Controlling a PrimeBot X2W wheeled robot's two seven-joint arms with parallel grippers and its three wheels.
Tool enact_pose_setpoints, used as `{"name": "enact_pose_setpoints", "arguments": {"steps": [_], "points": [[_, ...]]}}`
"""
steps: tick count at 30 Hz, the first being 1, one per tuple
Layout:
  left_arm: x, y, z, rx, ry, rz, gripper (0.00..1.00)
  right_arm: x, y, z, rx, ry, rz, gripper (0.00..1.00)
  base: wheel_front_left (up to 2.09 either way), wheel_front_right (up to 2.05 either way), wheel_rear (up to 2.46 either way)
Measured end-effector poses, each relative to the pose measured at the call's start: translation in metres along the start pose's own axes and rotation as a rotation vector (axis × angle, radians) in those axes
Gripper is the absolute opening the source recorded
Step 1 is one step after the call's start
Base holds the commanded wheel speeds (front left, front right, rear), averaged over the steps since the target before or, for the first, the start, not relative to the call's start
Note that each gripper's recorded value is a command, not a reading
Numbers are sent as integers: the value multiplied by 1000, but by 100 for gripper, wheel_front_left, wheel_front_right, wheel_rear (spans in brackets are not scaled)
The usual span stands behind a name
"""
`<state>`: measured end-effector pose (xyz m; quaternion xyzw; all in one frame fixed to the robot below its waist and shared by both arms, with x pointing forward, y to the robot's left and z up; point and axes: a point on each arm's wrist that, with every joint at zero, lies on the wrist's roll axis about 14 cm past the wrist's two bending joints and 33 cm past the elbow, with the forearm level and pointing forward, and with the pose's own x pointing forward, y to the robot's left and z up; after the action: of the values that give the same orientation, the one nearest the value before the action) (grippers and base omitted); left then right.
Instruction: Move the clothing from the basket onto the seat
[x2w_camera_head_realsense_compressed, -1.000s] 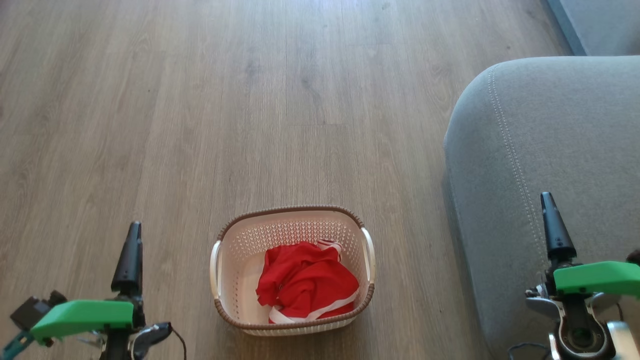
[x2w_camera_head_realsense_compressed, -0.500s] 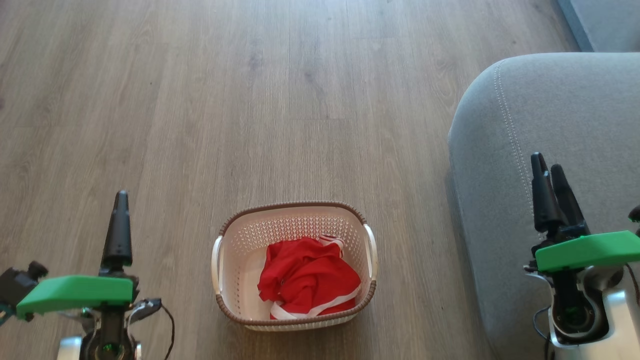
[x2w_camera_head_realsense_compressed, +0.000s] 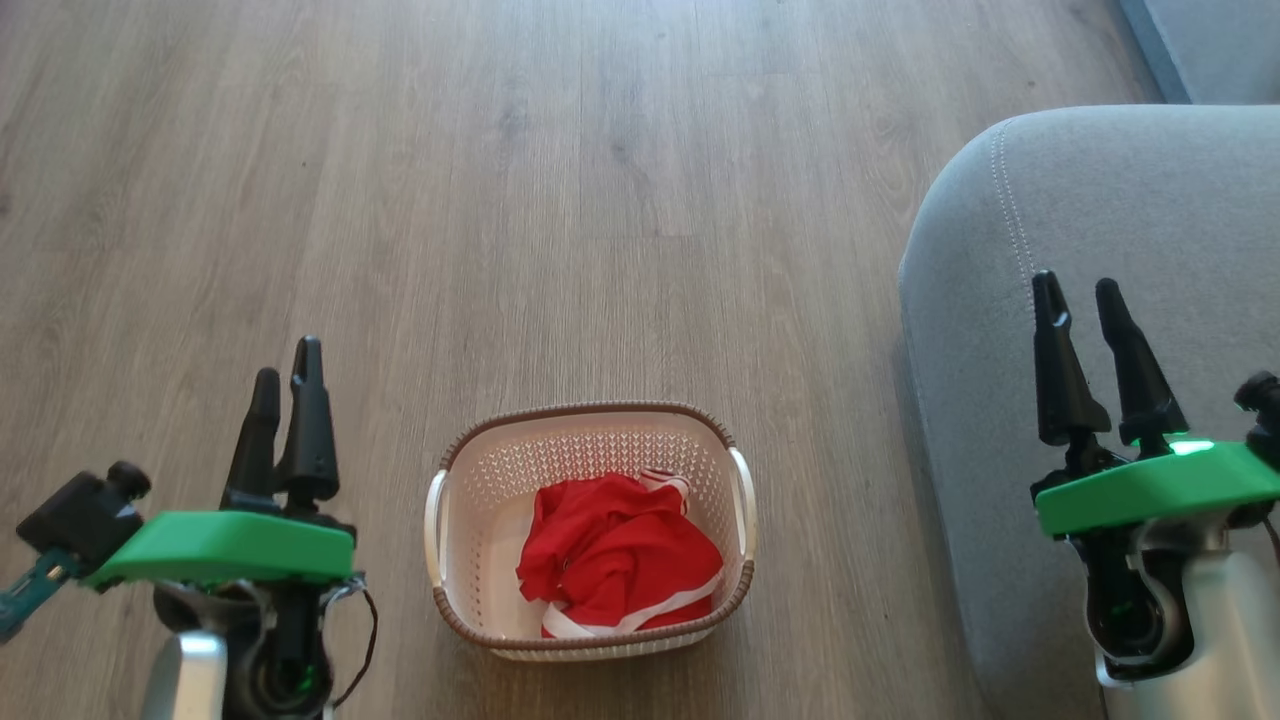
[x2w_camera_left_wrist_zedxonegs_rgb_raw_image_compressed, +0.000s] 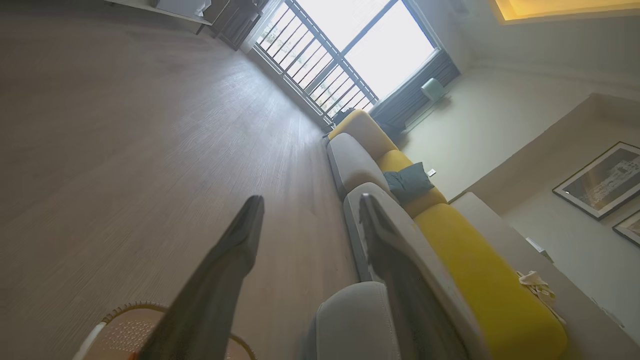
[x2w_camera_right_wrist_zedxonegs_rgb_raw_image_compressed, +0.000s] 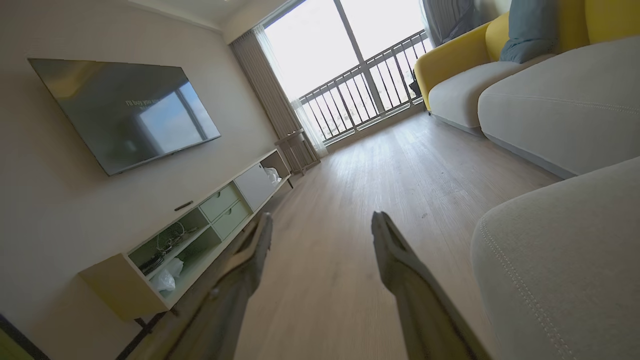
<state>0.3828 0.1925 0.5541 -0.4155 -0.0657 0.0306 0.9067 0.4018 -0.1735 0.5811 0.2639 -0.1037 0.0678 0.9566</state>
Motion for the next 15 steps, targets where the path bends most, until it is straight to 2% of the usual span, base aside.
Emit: {"name": "enact_pose_setpoints", "arguments": {"steps": [6, 15], "points": [[0, -15, -3, 169, -14, -8, 100, 2, 12, 3, -111, -8, 47, 100, 0, 0, 0], [-7, -27, -29, 384, 24, -33, 100, 2, 21, -3, -210, -4, 82, 100, 0, 0, 0]]}}
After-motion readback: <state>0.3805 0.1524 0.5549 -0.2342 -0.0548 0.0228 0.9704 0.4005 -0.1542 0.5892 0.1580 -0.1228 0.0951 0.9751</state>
